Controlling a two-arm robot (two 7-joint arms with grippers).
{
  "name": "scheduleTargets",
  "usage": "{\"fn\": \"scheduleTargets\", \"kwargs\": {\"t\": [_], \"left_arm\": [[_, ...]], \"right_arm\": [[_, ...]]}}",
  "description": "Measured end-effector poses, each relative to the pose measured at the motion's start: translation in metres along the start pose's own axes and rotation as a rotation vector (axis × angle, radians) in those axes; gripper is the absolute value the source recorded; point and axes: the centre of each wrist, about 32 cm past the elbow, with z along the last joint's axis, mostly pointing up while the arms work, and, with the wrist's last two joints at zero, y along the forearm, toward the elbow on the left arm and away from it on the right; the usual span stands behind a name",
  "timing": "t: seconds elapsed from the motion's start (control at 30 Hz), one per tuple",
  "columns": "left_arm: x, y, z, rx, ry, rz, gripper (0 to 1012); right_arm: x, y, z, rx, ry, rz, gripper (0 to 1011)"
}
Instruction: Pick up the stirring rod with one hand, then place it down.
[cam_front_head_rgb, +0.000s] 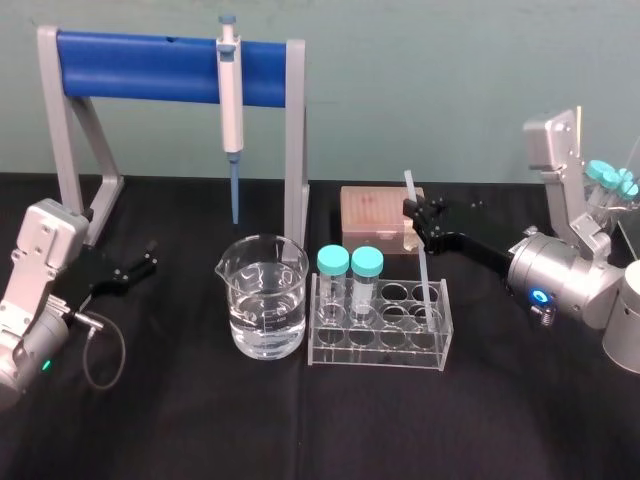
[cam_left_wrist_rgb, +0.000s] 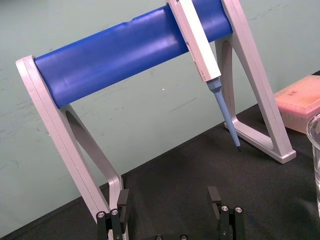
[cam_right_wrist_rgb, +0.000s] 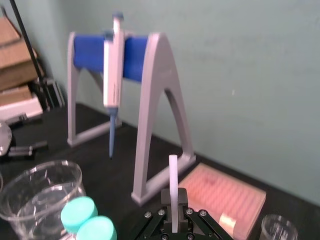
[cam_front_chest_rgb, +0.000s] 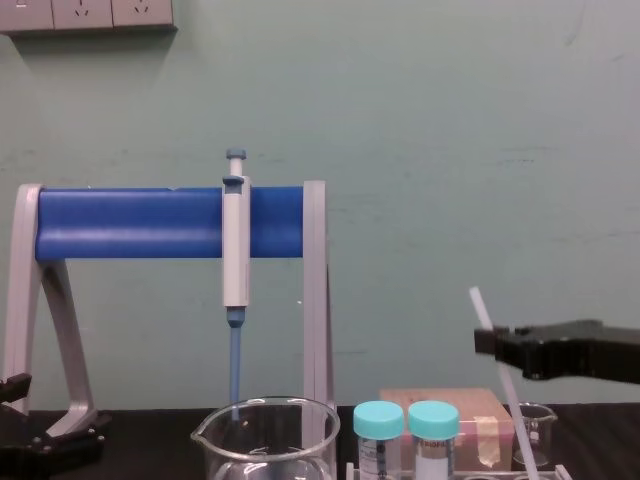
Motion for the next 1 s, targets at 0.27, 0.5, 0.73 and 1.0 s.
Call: {"fn": "scheduleTargets", "kwargs": {"t": [0.27,0.5,0.73,1.0], "left_arm": [[0.0,0.0,0.0,0.0,0.0,0.0,1000],[0.0,0.0,0.0,0.0,0.0,0.0,1001],[0.0,0.0,0.0,0.0,0.0,0.0,1000],[0.0,0.0,0.0,0.0,0.0,0.0,1000]], "right_arm": [[-0.0066,-0.005,-0.005,0.141,-0.047,-0.011,66],[-0.0103,-0.012,-0.001,0.238,-0.054,-0.007,66],[-0.0129,-0.018,0.016,0.343,-0.066,-0.002,66],[-0.014,-0.025,0.032,0.417,-0.086,-0.005,66]]}}
